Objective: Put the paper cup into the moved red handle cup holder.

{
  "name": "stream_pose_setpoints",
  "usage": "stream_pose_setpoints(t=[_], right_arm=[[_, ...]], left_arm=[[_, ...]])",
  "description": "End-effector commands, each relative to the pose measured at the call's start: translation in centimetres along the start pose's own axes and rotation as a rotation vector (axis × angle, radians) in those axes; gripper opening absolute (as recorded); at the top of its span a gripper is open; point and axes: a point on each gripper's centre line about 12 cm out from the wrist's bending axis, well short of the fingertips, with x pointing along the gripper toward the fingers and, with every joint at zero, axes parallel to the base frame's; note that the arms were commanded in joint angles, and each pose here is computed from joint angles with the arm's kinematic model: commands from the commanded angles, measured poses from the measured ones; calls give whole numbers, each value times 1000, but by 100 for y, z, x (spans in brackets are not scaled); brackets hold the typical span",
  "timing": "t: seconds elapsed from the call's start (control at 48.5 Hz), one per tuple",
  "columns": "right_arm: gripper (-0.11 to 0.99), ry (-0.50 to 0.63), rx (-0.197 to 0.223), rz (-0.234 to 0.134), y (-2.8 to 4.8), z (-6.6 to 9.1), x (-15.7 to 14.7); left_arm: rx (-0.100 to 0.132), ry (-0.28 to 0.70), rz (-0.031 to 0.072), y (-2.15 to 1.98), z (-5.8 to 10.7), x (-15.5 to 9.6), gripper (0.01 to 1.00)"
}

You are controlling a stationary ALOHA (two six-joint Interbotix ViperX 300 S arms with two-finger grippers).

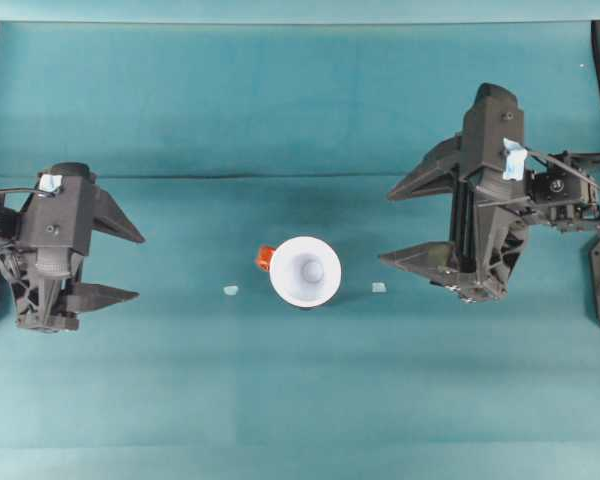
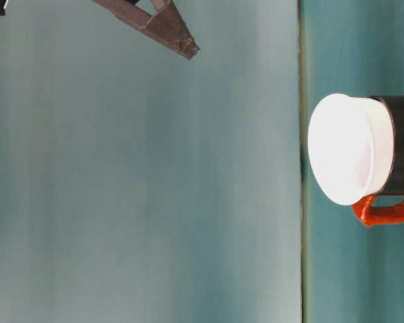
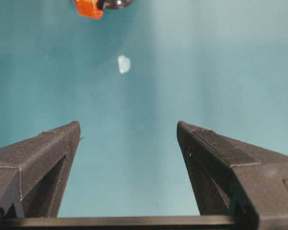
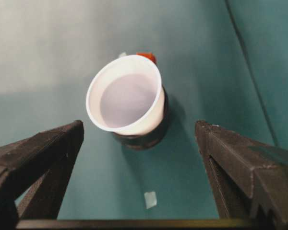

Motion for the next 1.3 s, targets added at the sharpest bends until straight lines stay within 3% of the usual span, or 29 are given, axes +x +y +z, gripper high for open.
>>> stream_pose_setpoints(t=[0.0, 1.278], right_arm=[[861, -29, -4, 5, 7, 62, -43], [862, -13, 9, -1, -15, 10, -27]], left_arm=[[-1, -21, -1, -3, 53, -24, 884], [0, -2, -1, -4, 47, 32, 884]])
